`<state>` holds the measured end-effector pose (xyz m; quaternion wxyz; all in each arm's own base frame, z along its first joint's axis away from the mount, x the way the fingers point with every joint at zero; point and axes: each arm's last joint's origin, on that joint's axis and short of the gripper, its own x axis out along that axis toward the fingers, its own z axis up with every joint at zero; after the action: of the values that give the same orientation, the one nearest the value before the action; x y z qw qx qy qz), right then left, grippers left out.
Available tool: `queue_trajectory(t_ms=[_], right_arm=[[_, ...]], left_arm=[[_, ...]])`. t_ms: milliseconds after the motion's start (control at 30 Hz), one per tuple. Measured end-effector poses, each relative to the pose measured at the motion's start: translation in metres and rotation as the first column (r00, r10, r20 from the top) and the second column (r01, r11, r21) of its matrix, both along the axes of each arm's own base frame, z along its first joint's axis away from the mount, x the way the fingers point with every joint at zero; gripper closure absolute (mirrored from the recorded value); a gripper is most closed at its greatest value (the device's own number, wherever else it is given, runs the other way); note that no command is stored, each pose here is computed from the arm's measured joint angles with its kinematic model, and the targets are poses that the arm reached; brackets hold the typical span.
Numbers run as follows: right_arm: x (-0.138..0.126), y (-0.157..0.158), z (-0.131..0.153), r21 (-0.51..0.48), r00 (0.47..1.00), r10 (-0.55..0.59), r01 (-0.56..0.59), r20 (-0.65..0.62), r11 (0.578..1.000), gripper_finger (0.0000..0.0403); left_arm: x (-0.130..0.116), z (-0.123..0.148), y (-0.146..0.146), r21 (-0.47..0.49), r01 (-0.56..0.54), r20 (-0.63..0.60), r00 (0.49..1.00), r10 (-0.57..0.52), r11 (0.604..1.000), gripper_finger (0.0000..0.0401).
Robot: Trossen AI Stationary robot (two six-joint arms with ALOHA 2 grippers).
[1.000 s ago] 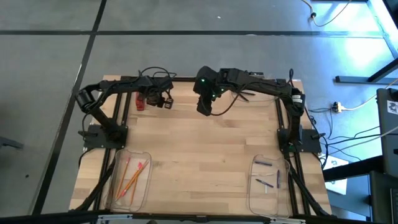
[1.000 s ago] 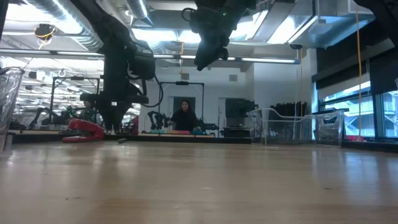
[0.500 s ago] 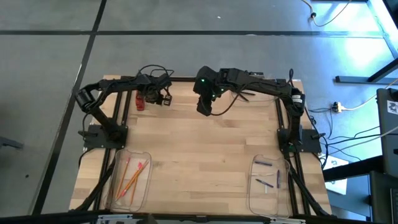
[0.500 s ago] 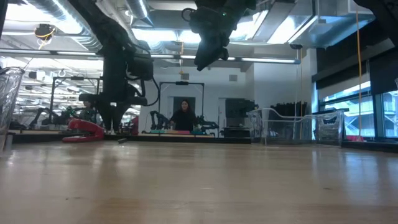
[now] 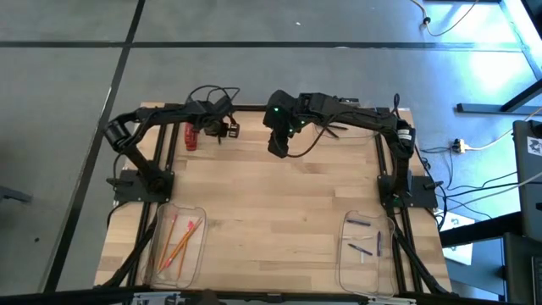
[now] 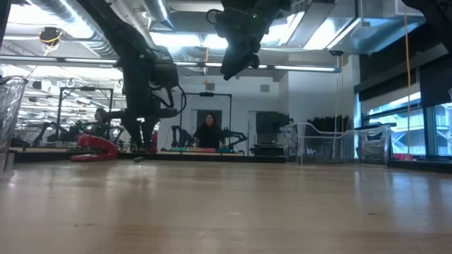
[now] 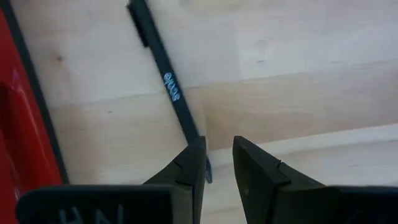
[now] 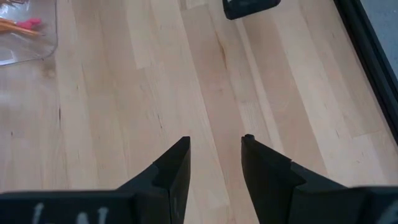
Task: Sort crayons/erasers/pens/pencils in bins
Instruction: Put the black pen into the top transparent bin
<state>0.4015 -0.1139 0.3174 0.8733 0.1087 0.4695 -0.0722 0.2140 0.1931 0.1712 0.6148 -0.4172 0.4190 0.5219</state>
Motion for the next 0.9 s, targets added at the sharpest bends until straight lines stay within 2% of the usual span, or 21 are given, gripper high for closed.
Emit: queue_trajectory(t_ms=[233,900], right_arm=[[0.0,0.0,0.0,-0.002,1.0,0.003,-0.003,0.001,1.0,0.0263],[0.0,0.0,0.0,-0.003,1.0,0.003,-0.003,0.003,1.0,0.0263]], left_arm=[[0.003,-0.014,0.002,-0.038,-0.022,-0.029,0.999,0.021,0.999,0.033],[0.0,-0.015,0.003,-0.005,-0.089,-0.064,0.994,0.089,0.996,0.033]])
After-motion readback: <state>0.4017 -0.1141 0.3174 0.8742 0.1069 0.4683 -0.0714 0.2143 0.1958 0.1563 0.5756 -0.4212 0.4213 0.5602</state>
